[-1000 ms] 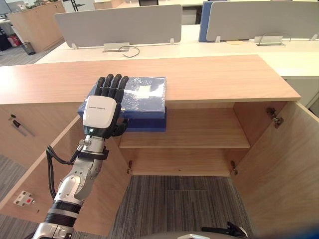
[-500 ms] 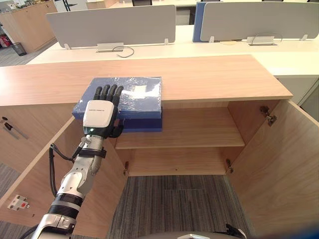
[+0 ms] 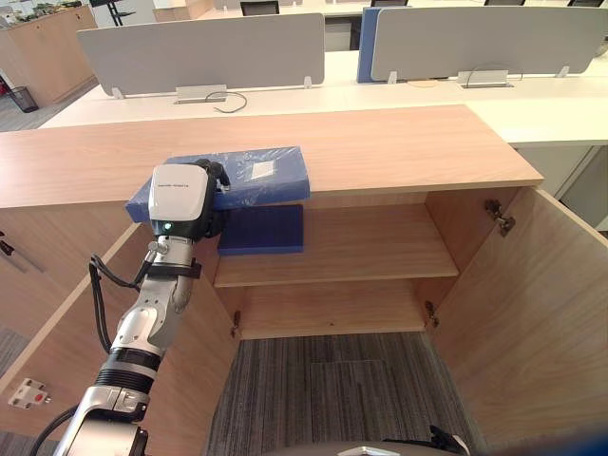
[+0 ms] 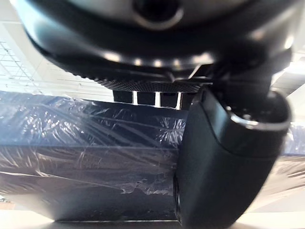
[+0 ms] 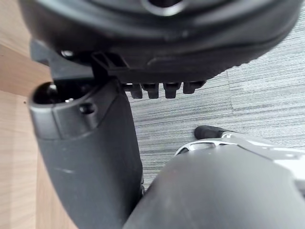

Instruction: Walk over to the cabinet, pick up the folder, carry it to the office cabinet, place the folder inside the office cabinet, then close the office cabinet door

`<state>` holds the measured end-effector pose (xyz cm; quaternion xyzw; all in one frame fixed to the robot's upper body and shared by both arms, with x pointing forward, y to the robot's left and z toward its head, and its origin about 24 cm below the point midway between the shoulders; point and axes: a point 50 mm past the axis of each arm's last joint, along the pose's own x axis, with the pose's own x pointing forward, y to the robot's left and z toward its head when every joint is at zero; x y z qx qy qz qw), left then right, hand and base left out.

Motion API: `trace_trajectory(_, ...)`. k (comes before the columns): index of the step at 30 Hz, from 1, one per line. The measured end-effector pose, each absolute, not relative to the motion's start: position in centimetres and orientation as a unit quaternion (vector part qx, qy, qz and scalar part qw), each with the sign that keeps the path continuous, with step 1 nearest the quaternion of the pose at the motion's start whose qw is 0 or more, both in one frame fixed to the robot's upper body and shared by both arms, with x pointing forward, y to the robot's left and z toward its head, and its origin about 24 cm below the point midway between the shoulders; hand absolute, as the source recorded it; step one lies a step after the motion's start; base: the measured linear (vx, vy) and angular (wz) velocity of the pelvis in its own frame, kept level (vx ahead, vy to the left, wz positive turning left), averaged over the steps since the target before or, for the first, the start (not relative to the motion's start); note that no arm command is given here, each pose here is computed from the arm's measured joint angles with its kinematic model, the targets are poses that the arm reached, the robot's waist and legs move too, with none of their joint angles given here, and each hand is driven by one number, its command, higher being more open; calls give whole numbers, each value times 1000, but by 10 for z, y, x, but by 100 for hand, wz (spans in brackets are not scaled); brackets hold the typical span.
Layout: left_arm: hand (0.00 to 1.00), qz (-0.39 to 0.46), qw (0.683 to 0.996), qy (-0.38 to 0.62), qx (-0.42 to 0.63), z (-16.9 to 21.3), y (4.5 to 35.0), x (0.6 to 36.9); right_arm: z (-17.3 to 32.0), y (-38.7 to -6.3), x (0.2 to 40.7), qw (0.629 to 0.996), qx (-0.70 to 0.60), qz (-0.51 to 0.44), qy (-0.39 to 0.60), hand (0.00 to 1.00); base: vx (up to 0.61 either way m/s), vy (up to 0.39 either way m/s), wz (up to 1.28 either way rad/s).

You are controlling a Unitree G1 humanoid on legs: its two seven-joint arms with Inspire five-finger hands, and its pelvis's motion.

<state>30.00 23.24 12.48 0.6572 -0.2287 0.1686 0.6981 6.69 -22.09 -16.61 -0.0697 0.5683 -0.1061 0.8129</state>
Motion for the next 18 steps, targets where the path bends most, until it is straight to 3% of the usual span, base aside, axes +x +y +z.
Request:
trace_trajectory(7, 0, 168, 696, -242, 654, 132, 228, 300, -166, -221, 68, 814, -70, -103, 568, 100, 0, 0, 0)
trace_trajectory(10, 0, 162, 713, -262, 630, 133, 213, 284, -166, -220, 67, 813, -70, -102, 568, 100, 0, 0, 0)
trace_trajectory(12, 0, 159, 773, -296, 538, 136, 187, 261, -167, -220, 66, 812, -65, -106, 571, 100, 3, 6, 7)
trace_trajectory(13, 0, 140, 843, -325, 404, 143, 169, 245, -167, -219, 64, 808, -65, -107, 575, 100, 4, 10, 6)
trace_trajectory(14, 0, 136, 856, -329, 375, 144, 166, 243, -168, -219, 64, 808, -65, -107, 576, 100, 0, 0, 0)
trace_trajectory(15, 0, 106, 904, -336, 242, 148, 159, 237, -168, -219, 64, 806, -65, -108, 579, 100, 0, 0, 0)
trace_trajectory(18, 0, 55, 960, -275, -17, 133, 167, 231, -167, -219, 69, 809, -65, -106, 574, 100, -43, -6, -9)
